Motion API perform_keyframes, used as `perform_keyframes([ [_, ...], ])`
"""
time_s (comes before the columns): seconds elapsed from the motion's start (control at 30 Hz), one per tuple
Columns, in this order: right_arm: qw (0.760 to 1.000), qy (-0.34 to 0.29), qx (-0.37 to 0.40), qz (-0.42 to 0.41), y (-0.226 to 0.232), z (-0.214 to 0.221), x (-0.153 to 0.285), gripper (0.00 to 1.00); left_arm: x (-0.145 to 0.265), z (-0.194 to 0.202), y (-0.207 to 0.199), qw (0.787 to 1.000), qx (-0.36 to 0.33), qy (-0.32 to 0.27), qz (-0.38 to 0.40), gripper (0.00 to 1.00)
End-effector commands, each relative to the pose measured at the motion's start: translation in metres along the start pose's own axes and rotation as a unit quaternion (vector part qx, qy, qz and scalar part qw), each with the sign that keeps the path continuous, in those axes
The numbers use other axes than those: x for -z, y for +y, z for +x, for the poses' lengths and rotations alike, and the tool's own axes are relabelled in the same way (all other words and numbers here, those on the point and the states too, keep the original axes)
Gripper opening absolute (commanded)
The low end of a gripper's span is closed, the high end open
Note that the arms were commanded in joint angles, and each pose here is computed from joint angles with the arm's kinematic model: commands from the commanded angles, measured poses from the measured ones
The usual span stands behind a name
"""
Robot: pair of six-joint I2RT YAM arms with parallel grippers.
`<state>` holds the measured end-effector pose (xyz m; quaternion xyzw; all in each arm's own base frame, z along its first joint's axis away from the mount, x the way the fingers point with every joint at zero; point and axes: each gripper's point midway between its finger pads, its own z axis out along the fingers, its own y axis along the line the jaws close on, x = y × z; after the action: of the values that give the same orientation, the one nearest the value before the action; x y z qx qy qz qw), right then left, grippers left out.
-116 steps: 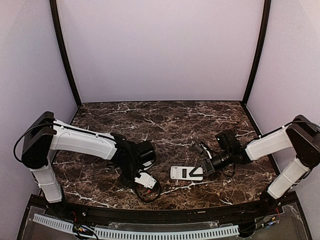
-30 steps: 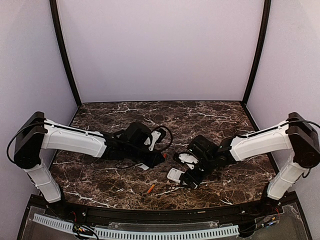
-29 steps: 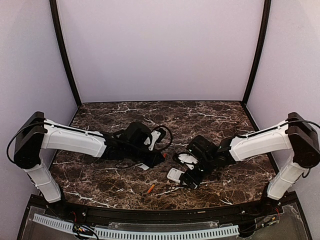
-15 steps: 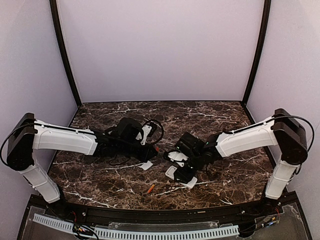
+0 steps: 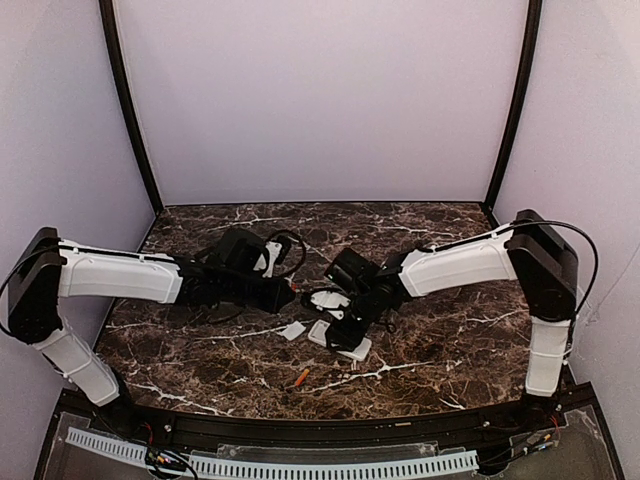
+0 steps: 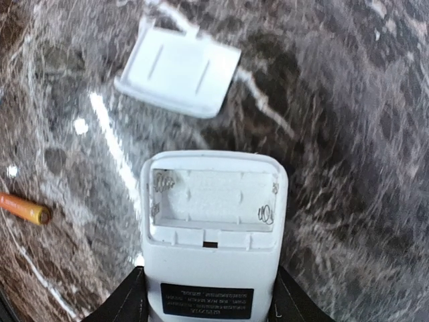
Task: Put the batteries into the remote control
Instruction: Move the remote control without the battery cover to the center of the board, then hold the remote control without the battery cover at the center of the board.
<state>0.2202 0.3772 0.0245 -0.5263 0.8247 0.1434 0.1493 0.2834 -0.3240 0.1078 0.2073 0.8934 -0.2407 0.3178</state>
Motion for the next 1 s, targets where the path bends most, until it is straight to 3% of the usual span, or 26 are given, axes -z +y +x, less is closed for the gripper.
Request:
perform_keyframes([
  [0.0, 0.995, -0.095, 0.03, 0.004, -0.019, -0.058, 0.002, 0.47, 0.015, -0.006, 0.018, 0.999, 0.012, -0.014, -0.03, 0.0],
  [0.07, 0.995, -0.1, 0.031, -0.005, -0.02, -0.059, 0.003, 0.51, 0.016, -0.007, 0.021, 0.999, 0.014, -0.018, -0.033, 0.0],
  [0.17, 0.994, -0.103, 0.028, -0.014, -0.019, -0.055, 0.007, 0.75, 0.015, -0.009, 0.02, 0.999, 0.012, -0.018, -0.026, 0.0],
  [0.3, 0.993, -0.113, 0.015, -0.016, -0.02, -0.045, 0.02, 0.86, 0.007, -0.006, 0.007, 1.0, -0.003, -0.001, 0.012, 0.0],
  [0.53, 0.995, -0.093, -0.013, -0.024, -0.017, -0.014, 0.018, 0.86, -0.009, -0.013, -0.006, 0.999, -0.03, 0.02, 0.034, 0.01],
  [0.77, 0.993, -0.104, -0.03, -0.039, -0.01, -0.011, 0.008, 0.83, -0.032, -0.003, -0.011, 0.996, -0.053, 0.051, 0.056, 0.0],
  [0.97, 0.994, -0.102, -0.031, -0.034, -0.011, -0.007, -0.001, 0.74, -0.045, 0.006, -0.012, 0.994, -0.054, 0.07, 0.063, 0.0],
])
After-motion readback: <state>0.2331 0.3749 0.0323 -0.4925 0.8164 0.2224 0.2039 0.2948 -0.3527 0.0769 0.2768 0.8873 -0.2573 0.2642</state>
